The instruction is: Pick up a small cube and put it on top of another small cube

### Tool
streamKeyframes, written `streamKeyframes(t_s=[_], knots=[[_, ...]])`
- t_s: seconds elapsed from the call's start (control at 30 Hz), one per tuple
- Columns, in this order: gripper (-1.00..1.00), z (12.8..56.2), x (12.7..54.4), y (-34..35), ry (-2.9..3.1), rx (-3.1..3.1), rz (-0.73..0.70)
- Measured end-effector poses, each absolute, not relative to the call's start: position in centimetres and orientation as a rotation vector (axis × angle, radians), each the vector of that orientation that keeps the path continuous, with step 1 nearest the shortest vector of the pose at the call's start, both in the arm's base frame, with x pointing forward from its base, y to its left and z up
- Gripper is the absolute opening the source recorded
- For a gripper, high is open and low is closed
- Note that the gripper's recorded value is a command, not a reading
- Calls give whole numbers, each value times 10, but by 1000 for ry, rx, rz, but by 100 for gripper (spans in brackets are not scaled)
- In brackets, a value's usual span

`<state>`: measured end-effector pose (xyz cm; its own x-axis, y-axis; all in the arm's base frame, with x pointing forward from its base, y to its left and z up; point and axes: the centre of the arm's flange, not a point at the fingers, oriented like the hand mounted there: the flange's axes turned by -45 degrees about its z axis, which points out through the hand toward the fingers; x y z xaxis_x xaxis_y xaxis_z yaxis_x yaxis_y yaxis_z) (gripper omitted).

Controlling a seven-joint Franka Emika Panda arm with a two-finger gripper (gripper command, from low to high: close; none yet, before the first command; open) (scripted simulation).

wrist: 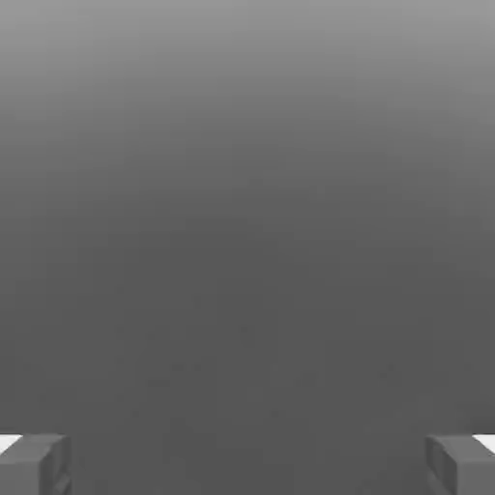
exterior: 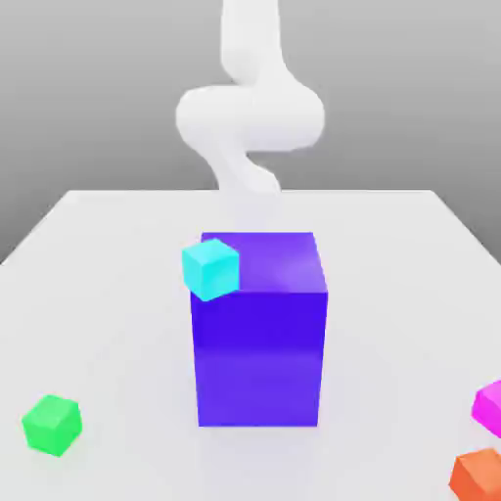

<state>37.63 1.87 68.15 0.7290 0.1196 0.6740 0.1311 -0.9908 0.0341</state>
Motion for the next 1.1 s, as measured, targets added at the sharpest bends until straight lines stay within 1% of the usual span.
streamKeyframes(t_s=[0.13, 0.27, 0.37, 0.5, 0.6, 0.77, 0.9, 1.03, 1.1], knots=[[0, 628, 418, 58, -593, -2891, -982], [0, 571, 446, 104, -955, -2827, -842], [0, 526, 459, 142, -1217, -2749, -737], [0, 463, 464, 192, -1554, -2607, -599], [0, 414, 460, 228, -1793, -2474, -495], [0, 332, 432, 291, -2185, -2180, -319], [0, 268, 409, 318, -2436, -1939, -178], [0, 206, 376, 340, -2668, -1652, -34], [0, 178, 370, 344, -2707, -1595, -9]])
